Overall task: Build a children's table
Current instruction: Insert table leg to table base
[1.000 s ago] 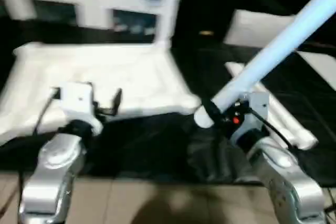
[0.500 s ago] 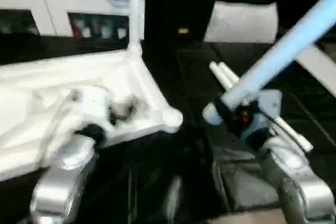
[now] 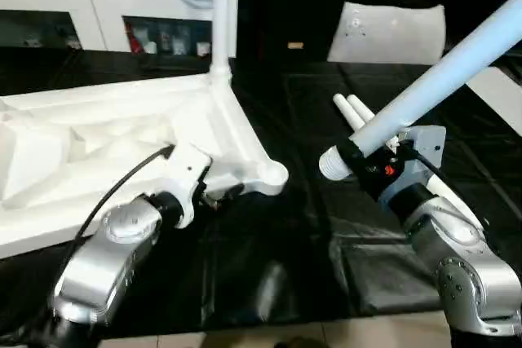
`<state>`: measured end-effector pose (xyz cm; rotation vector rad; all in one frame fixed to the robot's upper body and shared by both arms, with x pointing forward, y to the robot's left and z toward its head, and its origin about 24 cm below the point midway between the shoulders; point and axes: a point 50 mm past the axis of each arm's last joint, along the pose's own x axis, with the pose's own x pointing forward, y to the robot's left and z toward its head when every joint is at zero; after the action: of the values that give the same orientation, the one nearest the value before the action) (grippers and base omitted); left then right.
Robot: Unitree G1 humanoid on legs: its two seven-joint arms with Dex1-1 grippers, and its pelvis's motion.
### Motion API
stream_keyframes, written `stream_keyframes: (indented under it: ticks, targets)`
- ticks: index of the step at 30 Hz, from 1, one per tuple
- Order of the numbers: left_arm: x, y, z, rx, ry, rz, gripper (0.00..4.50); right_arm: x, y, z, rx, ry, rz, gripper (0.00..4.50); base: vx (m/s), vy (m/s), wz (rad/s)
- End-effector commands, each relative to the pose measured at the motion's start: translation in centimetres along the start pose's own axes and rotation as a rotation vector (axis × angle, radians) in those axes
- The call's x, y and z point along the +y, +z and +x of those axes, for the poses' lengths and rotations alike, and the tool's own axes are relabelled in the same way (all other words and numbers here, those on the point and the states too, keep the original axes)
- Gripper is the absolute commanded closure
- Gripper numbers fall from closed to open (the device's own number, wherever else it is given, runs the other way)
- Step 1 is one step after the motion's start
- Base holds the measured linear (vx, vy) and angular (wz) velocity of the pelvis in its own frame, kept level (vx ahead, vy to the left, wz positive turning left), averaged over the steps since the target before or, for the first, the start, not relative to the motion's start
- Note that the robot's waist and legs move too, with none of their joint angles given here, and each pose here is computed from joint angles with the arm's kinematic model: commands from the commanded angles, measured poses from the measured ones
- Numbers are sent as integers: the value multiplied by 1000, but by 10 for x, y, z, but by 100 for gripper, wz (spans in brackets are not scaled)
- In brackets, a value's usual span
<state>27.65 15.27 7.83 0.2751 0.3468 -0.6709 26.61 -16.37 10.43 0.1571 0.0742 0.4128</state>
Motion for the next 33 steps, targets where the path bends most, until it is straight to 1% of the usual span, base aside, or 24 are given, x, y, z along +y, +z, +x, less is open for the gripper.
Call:
stream_keyframes:
  ticks: [1,2,4,6,7,9,10,11,12,15,20,21,22,24,26,29,30,31,33]
  targets:
    - [9,4,3,12,-31,33,17,0,9,3,-34,26,-25,259,0,0,0]
    - [14,5,4,17,-35,43,34,0,9,3,-33,32,-27,259,0,0,0]
    - [25,6,4,42,-73,81,38,1,7,4,-26,50,-41,259,0,0,0]
    - [29,7,4,65,-108,97,65,2,6,4,-22,59,-46,259,0,0,0]
    - [33,7,3,91,-165,110,77,3,5,3,-22,68,-52,259,0,0,0]
    - [34,7,3,104,-188,116,82,3,5,3,-20,71,-55,259,0,0,0]
    - [36,6,4,127,-220,129,97,2,4,3,-17,76,-58,259,0,0,0]
    - [36,6,4,127,-220,129,111,2,4,3,-17,76,-58,259,0,0,0]
    - [36,6,4,135,-242,121,111,2,3,3,-14,76,-57,259,0,0,0]
    - [37,6,6,158,-300,123,141,2,2,3,-6,74,-57,259,0,0,0]
    - [41,4,10,199,-302,139,182,2,1,3,0,76,-61,259,0,0,0]
    - [42,3,11,212,-304,133,202,2,0,3,4,80,-63,259,0,0,0]
    - [43,3,12,217,-304,128,211,1,0,3,7,83,-64,259,0,0,0]
    - [43,4,14,215,-312,117,211,2,0,3,13,92,-69,259,0,0,0]
    - [41,5,15,214,-343,114,244,2,-1,4,20,96,-76,259,0,0,0]
    - [42,4,15,217,-345,119,254,3,-1,4,19,95,-76,259,0,0,0]
    - [42,3,15,221,-345,122,277,3,-1,4,18,94,-75,259,0,0,0]
    - [42,3,15,221,-345,122,290,3,-1,4,18,94,-75,259,0,0,0]
    - [44,2,17,234,-343,135,298,4,-3,4,21,94,-72,259,0,0,0]
